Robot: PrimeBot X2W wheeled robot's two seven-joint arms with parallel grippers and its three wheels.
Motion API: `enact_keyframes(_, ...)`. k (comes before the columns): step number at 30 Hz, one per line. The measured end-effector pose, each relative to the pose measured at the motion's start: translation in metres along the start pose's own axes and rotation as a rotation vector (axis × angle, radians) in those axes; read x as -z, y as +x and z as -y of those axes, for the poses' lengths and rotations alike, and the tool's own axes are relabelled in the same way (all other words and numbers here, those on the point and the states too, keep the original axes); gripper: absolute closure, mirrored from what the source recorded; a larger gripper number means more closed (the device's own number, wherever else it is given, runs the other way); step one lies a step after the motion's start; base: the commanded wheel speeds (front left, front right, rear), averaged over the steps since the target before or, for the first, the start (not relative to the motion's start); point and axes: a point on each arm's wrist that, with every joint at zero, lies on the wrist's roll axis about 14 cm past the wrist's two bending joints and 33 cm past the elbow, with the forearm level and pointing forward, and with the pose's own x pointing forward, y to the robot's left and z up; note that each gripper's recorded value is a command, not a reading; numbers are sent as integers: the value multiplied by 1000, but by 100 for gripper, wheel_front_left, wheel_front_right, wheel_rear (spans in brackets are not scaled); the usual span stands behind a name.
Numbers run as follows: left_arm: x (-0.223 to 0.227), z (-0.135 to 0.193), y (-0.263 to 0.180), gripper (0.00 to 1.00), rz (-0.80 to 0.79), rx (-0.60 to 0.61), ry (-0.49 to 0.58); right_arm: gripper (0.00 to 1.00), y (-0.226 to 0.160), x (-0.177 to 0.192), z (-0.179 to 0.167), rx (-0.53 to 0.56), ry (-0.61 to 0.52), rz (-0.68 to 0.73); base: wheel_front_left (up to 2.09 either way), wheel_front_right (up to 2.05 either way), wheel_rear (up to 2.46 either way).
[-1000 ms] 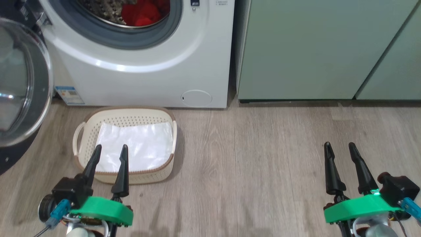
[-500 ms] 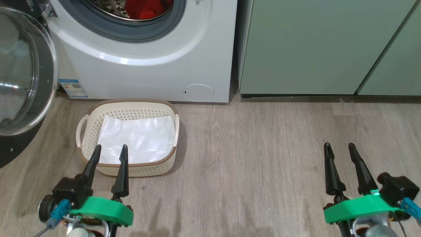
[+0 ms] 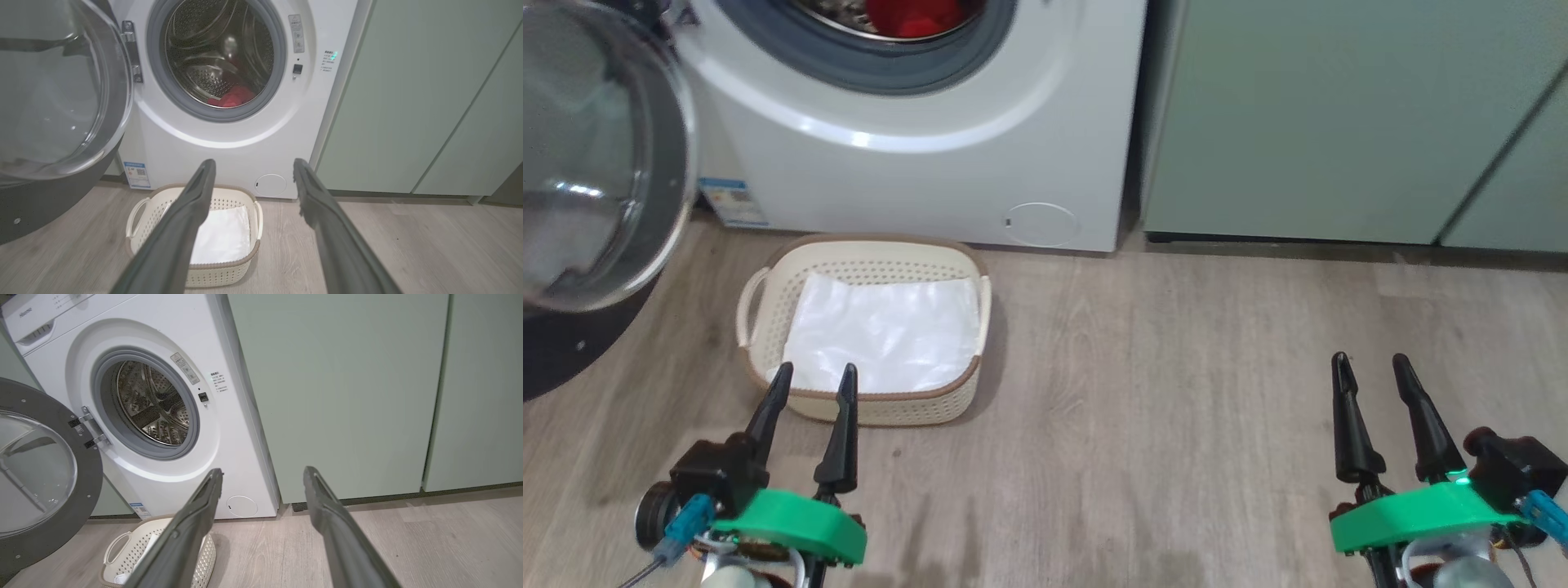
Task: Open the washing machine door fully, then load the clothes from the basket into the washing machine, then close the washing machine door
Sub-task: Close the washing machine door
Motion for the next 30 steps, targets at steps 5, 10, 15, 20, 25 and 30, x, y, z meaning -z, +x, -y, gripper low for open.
enact_keyframes(5, 0, -17, -12, 0, -3, -56, -4, 0, 11, 8, -19, -60, 8, -21, 0, 0, 0)
enact_keyframes(10, -5, -41, -30, 0, 7, -145, 8, 0, 24, 19, -48, -148, 19, -50, 0, 0, 0)
enact_keyframes(15, -12, -65, -50, 0, 24, -230, 19, 0, 32, 29, -77, -236, 30, -76, 0, 0, 0)
enact_keyframes(20, -24, -96, -85, 0, 54, -356, 46, 0, 38, 42, -121, -360, 50, -115, 0, 0, 0)
enact_keyframes(25, -35, -119, -114, 0, 84, -458, 61, 0, 37, 51, -159, -468, 69, -147, 0, 0, 0)
enact_keyframes(30, -38, -131, -131, 0, 87, -526, 76, 0, 33, 67, -181, -532, 79, -194, 0, 0, 0)
